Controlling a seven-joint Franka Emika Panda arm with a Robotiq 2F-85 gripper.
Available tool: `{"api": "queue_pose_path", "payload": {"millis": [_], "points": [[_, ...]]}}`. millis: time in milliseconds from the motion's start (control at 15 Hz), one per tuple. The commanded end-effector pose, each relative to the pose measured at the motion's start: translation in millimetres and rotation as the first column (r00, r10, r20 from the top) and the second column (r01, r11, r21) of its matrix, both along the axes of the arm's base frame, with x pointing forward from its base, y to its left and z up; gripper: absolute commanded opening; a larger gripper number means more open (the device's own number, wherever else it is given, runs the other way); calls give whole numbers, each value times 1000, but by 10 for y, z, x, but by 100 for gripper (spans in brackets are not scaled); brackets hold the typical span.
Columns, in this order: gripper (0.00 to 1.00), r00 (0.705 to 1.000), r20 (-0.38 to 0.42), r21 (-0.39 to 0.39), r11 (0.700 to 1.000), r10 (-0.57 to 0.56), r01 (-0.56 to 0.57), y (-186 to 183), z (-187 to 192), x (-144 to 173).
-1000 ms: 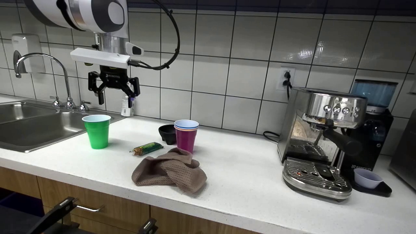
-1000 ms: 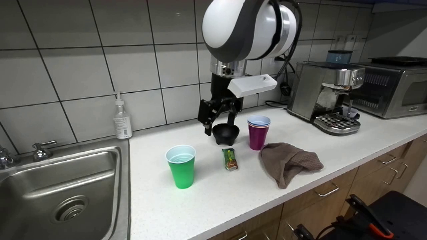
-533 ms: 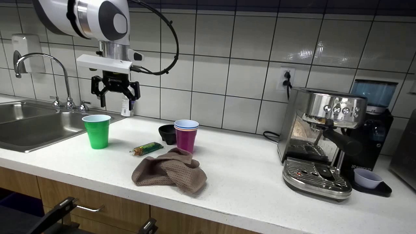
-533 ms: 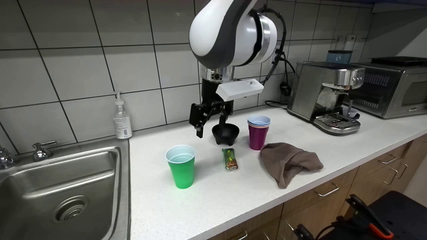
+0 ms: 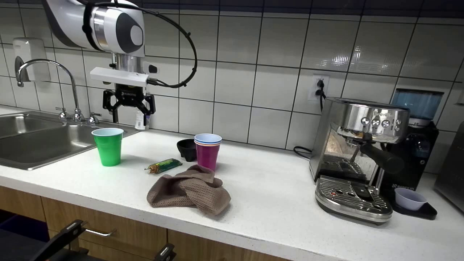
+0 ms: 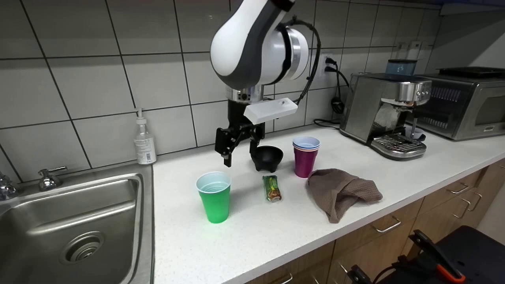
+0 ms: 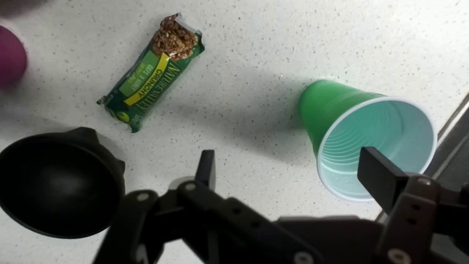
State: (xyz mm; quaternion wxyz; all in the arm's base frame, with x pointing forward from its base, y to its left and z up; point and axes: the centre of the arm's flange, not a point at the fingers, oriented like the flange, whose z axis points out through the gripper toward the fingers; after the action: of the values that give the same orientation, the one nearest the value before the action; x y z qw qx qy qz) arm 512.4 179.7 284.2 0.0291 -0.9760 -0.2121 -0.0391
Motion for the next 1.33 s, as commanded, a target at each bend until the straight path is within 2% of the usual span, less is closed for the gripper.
{"api": "queue_pose_path", "payload": {"millis": [0,1133,1200,1267], "points": [[100,1000,-16,-17,1000,15,-15,130,-53,148],[100,996,-60,-25,997,70,-72,426,-456,233],[78,995,-61,-22,997,72,-74,430,-464,233],[74,995,-61,-21,997,75,-76,437,-470,232]]}}
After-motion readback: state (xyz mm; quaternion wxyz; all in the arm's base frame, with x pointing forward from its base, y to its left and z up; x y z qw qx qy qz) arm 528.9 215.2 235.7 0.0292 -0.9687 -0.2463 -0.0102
